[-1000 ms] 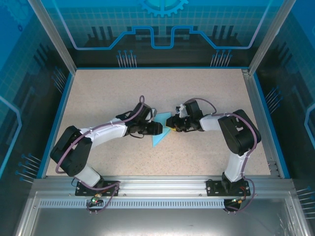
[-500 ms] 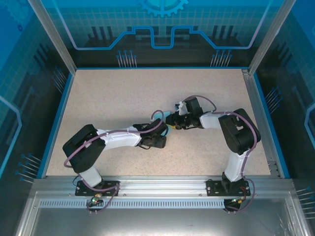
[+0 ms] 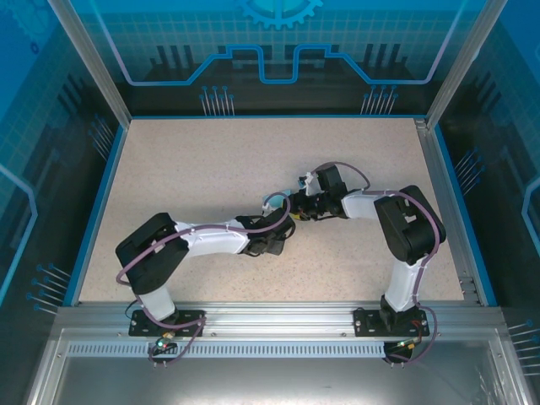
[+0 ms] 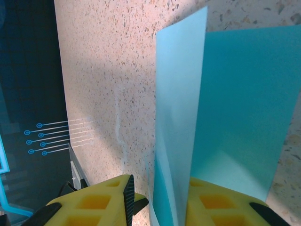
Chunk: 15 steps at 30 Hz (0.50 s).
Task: Fold a paper plane with a square sheet of paper (pick it up from the middle)
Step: Third fold the triangle at the center of the table, then fourth fold the wing at the center of the table.
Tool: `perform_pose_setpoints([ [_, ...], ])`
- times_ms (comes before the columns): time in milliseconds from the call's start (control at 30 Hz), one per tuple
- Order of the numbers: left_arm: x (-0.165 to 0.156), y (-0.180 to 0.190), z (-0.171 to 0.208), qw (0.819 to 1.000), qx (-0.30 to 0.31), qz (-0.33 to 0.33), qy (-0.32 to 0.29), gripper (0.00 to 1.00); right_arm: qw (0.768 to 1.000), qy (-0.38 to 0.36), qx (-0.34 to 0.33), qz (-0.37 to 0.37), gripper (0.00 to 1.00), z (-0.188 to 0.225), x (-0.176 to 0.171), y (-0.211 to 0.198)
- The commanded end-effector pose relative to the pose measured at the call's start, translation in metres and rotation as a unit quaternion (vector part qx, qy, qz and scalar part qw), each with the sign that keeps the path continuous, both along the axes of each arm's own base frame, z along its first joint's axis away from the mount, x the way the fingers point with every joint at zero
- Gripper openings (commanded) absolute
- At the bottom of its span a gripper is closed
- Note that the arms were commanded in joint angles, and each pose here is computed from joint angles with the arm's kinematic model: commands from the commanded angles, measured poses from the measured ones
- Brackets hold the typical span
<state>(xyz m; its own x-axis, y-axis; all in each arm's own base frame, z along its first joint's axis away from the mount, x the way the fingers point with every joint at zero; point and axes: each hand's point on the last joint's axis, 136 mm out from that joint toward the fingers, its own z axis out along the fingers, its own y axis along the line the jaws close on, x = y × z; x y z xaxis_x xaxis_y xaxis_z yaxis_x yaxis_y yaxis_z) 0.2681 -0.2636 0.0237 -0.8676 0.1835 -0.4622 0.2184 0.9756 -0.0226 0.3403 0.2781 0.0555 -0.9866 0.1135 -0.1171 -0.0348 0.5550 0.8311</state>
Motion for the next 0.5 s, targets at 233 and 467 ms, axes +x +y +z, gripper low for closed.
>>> perform_pose_setpoints([
  [233,0.0037,0.0014,0.0018,0.999,0.028,-0.006,-0.019,0.43,1.000,0.007,0.003,0.003,0.30,0.0016,0.0030,-0.0026],
  [467,0.0027,0.0000,0.0031,0.999,0.027,-0.009,-0.023,0.36,1.000,0.009,0.000,0.002,0.30,0.0007,0.0027,-0.0034],
])
